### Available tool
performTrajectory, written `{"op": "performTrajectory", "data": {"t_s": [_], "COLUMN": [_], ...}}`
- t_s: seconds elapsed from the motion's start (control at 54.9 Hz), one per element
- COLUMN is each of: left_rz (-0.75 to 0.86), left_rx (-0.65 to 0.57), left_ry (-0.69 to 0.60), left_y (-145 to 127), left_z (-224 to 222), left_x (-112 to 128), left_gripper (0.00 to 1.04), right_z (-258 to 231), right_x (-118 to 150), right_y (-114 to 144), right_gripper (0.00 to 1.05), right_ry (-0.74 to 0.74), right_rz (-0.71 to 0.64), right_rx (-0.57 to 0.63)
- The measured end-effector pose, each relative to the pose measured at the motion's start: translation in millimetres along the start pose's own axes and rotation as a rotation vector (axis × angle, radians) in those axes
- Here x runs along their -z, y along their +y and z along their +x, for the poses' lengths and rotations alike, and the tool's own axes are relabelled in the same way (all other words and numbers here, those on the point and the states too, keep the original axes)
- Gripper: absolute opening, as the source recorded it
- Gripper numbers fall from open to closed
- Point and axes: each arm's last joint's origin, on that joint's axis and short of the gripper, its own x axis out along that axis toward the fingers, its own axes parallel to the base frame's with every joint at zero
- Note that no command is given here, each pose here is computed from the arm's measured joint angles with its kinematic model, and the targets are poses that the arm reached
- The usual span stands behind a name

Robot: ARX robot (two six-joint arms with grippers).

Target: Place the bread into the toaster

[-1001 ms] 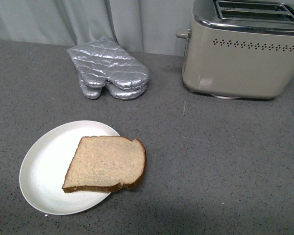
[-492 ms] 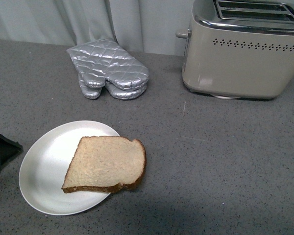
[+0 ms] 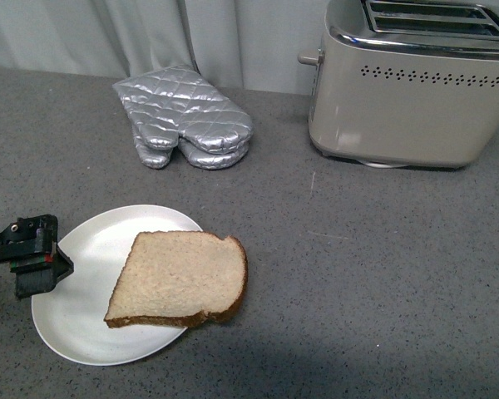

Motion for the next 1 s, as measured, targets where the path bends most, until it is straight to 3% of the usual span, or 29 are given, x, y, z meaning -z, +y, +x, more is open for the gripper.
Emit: {"op": "performTrajectory", "data": {"t_s": [0.182,0.455,0.546,0.783,1.001], "left_rz": [0.011,-0.001,-0.005,-0.027,-0.065], "left_rx": [-0.014,-0.024,-0.016,0.020,0.074], "left_ry": [0.021,0.047,0.052,0.061,0.073], "left_y": [1.5,4.0,3.5,0.5,-6.6], "left_z": [18.7,31.6,33.6,33.7,28.5], "left_x": [-8.6,-14.1,-16.1,-16.3,-17.2], "left_gripper": [0.97,0.56,0.36,0.03,0.03], "right_z": [0.0,0.0,0.0,0.0,0.0], "right_x": [0.0,0.0,0.0,0.0,0.0], "right_y": [0.0,0.0,0.0,0.0,0.0], "right_gripper": [0.95,0.95,0.95,0.95,0.95], "right_ry": [0.000,0.000,0.000,0.000,0.000], "right_rz": [0.000,0.000,0.000,0.000,0.000], "right_rx": [0.000,0.000,0.000,0.000,0.000]}}
